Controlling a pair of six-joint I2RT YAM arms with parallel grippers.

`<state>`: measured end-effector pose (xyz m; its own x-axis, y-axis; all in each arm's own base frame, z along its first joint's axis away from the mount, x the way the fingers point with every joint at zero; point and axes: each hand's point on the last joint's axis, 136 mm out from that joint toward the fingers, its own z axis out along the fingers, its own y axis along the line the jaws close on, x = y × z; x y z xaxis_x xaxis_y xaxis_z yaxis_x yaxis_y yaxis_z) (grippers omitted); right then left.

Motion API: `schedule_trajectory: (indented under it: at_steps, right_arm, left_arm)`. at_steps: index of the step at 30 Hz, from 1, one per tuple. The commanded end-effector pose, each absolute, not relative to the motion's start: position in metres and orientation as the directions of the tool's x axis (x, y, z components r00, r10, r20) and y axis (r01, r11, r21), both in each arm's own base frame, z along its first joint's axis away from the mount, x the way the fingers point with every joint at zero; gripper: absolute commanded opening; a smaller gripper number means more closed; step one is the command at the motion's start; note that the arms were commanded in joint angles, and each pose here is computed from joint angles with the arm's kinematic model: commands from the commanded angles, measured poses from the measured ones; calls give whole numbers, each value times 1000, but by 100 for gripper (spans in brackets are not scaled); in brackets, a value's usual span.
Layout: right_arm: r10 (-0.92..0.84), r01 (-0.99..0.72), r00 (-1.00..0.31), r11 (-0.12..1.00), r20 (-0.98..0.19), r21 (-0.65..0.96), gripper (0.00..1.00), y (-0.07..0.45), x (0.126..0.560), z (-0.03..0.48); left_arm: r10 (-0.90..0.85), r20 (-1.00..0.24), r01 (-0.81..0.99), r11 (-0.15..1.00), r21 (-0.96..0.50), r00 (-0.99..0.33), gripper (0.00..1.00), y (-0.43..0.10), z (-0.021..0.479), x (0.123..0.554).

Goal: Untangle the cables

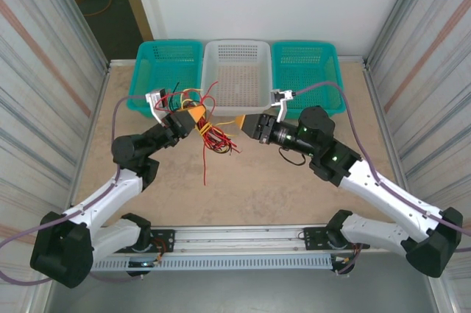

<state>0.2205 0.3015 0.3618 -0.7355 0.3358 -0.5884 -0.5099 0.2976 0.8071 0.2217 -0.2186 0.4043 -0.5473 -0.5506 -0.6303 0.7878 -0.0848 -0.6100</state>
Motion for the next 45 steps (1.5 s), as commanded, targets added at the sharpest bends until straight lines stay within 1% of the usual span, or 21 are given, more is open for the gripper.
schedule_trajectory:
  at_steps: [1,3,8,11,12,16,20,25,27,28,31,32,34,36,38,40,41,42,43,45]
  right_arm:
    - [343,-525,-734,259,-586,811,32,308,218,371]
    - [347,-526,-732,257,-586,811,29,308,219,371]
    - [355,-530,-722,266,-593,805,14,306,220,371]
    - [362,-530,-718,269,-594,804,2,304,222,372]
    - [366,-530,-716,270,-595,804,0,302,224,373]
    - [391,-521,-704,283,-593,805,0,290,235,374]
    - [426,-493,-710,268,-561,828,0,282,254,368]
    - [427,-476,-744,200,-514,856,0,303,262,356]
    - [446,-475,-743,175,-500,862,0,308,266,352]
    - [454,-474,-745,156,-489,867,0,311,268,351]
    - [464,-470,-763,79,-449,879,0,324,268,351]
    - [467,-476,-761,68,-450,877,0,328,266,349]
    - [476,-479,-759,56,-445,876,0,335,259,348]
    - [485,-478,-757,44,-438,877,0,342,249,345]
    - [498,-468,-755,48,-427,882,0,344,242,338]
    - [523,-465,-743,46,-417,884,0,340,235,333]
    - [540,-437,-750,29,-382,899,0,336,232,331]
    - [553,-438,-741,35,-382,899,0,332,228,331]
    - [559,-439,-734,42,-385,897,0,329,225,331]
    - [564,-478,-698,93,-442,873,0,324,215,336]
  left_arm:
    - [-586,-644,838,-118,-532,-492,0,-213,432,210]
    - [-581,-645,836,-121,-534,-496,0,-214,431,210]
    - [-577,-644,834,-127,-537,-502,0,-215,429,209]
    - [-572,-646,834,-134,-536,-507,0,-216,429,208]
    - [-573,-644,834,-138,-535,-508,0,-216,430,208]
    - [-594,-627,835,-149,-530,-504,0,-214,436,211]
    - [-643,-574,829,-181,-529,-507,0,-210,459,220]
    - [-713,-510,863,-280,-420,-480,0,-216,523,195]
    - [-745,-481,875,-297,-382,-462,0,-216,543,190]
    - [-762,-472,884,-286,-369,-444,0,-214,548,191]
    - [-830,-453,925,-179,-335,-325,0,-207,555,202]
    - [-851,-452,938,-123,-324,-268,0,-205,555,208]
    - [-878,-446,937,-9,-349,-174,0,-203,548,229]
    - [-870,-489,917,138,-375,-69,0,-206,534,256]
    - [-839,-544,881,256,-397,-1,0,-212,517,283]
    - [-830,-558,844,310,-437,15,0,-213,499,310]
    - [-824,-566,829,332,-450,23,0,-213,490,322]
    - [-823,-566,805,360,-471,36,0,-211,480,333]
    - [-818,-572,787,388,-480,55,0,-209,473,339]
    - [-798,-599,728,451,-517,68,0,-208,454,355]
